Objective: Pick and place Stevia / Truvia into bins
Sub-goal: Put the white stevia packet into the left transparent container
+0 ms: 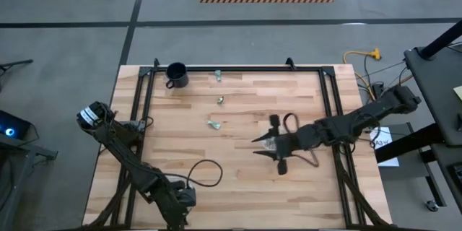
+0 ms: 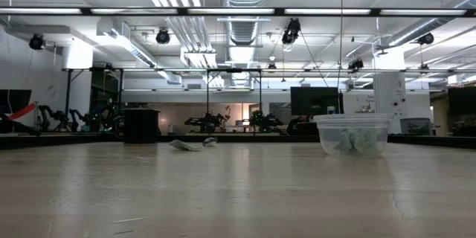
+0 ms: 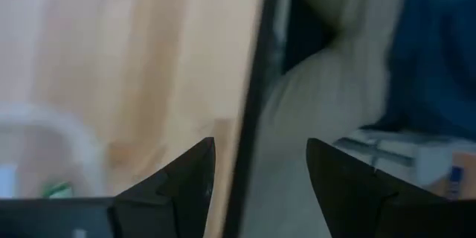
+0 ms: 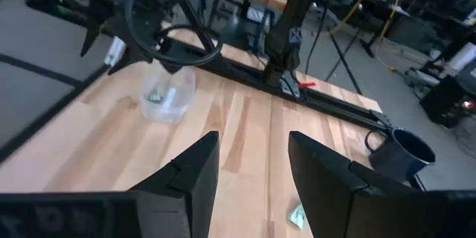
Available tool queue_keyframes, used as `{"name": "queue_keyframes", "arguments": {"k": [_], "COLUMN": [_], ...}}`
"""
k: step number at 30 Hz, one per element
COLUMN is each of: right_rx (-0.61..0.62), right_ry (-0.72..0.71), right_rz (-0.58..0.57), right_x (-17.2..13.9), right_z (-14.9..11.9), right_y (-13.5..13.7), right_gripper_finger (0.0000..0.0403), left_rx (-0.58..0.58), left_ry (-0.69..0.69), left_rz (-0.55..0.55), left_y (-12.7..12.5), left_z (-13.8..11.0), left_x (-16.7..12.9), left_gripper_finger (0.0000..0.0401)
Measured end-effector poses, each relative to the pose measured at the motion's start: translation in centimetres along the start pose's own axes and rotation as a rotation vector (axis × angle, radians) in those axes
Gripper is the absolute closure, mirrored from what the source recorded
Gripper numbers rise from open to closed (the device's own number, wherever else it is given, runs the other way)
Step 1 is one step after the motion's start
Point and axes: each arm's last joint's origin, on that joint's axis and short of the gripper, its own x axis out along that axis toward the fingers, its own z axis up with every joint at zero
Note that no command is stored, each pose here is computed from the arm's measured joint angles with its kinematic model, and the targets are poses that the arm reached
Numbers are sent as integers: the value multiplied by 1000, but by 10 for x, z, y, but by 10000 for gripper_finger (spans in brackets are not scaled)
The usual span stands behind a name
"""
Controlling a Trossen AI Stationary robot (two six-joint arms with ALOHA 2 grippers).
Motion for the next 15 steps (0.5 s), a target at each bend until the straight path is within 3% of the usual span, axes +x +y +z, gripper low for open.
{"name": "queue_keyframes", "arguments": {"k": [5,8,11,15], "right_rx": [114,153,163,204], "right_ry": [-89,-155,-243,-317], "right_rz": [-46,-95,-117,-189], "right_x": [-38,-56,-70,-88], "right_z": [-10,-27,-45,-65], "right_y": [-22,-34,-41,-53], "right_gripper_finger": [250,250,250,250], "left_rx": [9,40,99,92], "left_ry": [-61,-165,-226,-215], "left_rz": [-121,-165,-160,-111], "left_y": [-11,-17,-18,-10], "left_z": [6,11,14,17], "left_x": [-1,-2,-2,-1], "left_gripper_finger": [207,207,207,207]}}
